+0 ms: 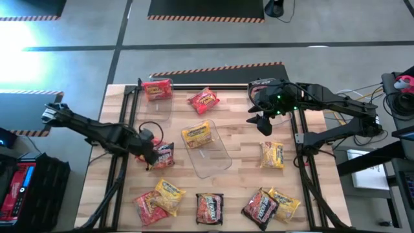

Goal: Sort Maruchan noodles
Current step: Put the top left black noodle pack into the top right transparent bin

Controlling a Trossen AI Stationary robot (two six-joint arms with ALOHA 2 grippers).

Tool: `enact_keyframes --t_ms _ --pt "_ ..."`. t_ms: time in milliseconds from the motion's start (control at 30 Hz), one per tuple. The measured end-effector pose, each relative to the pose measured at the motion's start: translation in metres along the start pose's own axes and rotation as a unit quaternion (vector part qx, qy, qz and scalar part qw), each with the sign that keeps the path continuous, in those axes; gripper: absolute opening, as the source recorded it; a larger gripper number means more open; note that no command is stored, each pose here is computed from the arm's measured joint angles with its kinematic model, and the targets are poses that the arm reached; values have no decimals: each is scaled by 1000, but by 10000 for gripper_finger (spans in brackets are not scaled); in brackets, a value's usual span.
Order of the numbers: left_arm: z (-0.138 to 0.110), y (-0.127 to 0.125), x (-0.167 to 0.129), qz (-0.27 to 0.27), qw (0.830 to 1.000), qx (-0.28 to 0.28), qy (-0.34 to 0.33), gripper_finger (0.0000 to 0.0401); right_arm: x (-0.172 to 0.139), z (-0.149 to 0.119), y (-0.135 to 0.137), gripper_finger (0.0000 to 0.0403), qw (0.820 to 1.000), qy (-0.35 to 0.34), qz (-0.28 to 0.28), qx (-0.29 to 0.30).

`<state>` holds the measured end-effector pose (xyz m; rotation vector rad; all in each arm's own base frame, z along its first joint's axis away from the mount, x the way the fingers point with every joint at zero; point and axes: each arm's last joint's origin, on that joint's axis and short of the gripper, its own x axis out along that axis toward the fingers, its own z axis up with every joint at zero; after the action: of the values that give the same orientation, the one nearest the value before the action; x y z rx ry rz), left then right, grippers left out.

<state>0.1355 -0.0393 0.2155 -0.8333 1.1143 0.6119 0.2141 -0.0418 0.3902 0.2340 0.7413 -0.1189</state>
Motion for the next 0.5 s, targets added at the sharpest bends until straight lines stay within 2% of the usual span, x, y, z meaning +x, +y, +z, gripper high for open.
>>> enact_keyframes --t_ms 133,367,500 --pt "-3 8 12 -32 999 -9 -21 347 0 0 0 206 1000 0 0 0" --pt "-6 8 35 -88 995 -7 -41 347 0 0 0 206 1000 0 0 0" --pt "-7 7 43 -106 993 -6 -50 330 0 0 0 206 1000 0 0 0"
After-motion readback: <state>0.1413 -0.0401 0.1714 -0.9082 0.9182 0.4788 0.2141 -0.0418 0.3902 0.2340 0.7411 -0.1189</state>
